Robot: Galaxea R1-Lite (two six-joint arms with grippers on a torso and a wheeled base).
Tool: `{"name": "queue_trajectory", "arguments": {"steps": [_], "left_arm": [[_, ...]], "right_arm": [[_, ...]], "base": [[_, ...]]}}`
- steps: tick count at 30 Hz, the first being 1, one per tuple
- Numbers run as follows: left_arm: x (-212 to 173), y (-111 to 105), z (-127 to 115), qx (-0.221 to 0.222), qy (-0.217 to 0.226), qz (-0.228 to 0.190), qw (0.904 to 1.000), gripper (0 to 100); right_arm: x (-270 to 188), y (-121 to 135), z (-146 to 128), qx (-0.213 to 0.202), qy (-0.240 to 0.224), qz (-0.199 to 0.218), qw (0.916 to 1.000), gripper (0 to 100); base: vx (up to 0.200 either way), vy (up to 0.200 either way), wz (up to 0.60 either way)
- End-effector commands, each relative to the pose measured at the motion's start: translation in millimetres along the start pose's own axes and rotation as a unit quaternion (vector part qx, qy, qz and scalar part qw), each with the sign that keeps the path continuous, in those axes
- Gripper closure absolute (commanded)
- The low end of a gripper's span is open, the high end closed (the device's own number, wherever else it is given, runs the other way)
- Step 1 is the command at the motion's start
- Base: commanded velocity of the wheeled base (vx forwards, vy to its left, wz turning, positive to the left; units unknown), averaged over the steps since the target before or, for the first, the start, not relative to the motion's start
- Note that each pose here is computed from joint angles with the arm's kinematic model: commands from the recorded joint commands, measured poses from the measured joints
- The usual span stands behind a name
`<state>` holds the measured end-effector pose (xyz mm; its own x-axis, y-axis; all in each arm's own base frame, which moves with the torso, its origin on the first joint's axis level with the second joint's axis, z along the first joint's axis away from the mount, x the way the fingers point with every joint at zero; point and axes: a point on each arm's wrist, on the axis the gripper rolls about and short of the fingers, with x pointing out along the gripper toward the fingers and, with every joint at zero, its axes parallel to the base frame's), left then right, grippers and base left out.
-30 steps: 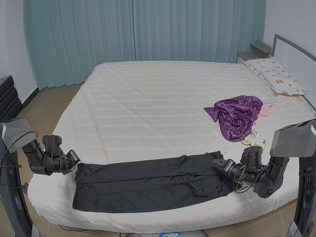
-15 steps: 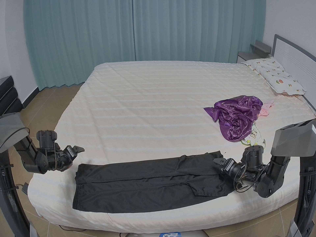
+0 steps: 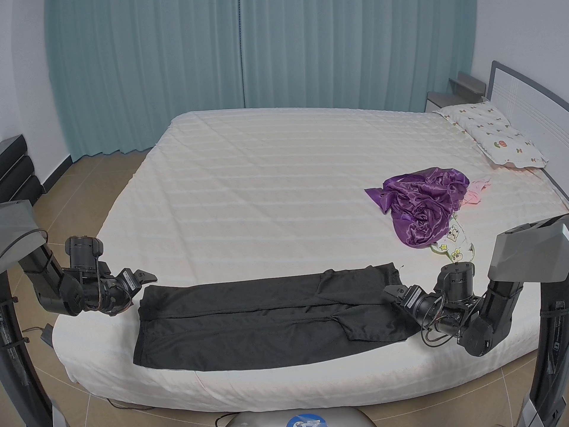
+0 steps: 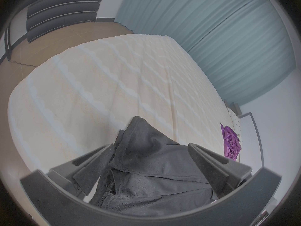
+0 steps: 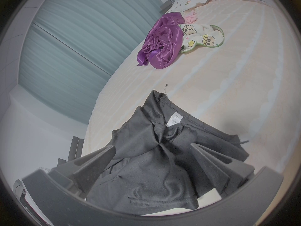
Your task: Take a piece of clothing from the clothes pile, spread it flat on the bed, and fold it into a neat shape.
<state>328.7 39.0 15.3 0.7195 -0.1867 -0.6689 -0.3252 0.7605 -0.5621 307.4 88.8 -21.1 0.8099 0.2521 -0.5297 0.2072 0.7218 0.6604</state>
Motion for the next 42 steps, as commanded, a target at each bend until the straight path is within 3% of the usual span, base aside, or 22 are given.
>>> {"name": "queue_trajectory", "arguments": {"steps": [1,10,19,20,29,42], "left_arm": [[18,6,-8,0.03,0.022,0.009,0.9993,0],[47,9,-17,0.069,0.045,0.017,0.9965,0],[51,8,-23,0.096,0.052,0.021,0.9938,0],[52,7,-24,0.098,0.052,0.02,0.9936,100],[52,3,-31,0.104,0.061,0.016,0.9925,100],[34,-3,-20,0.094,0.039,0.012,0.9947,100]], "right_arm": [[0,0,0,0.0,0.0,0.0,1.0,0],[1,0,0,0.0,0.0,0.0,1.0,0],[1,0,0,0.0,0.0,0.0,1.0,0],[1,0,0,0.0,0.001,0.001,1.0,0],[2,0,0,0.0,0.0,0.0,1.0,0],[2,-1,-1,0.0,0.002,-0.001,1.0,0]], "base": [[0.0,0.0,0.0],[0.0,0.0,0.0],[0.0,0.0,0.0],[0.0,0.0,0.0],[0.0,0.0,0.0],[0.0,0.0,0.0]]}}
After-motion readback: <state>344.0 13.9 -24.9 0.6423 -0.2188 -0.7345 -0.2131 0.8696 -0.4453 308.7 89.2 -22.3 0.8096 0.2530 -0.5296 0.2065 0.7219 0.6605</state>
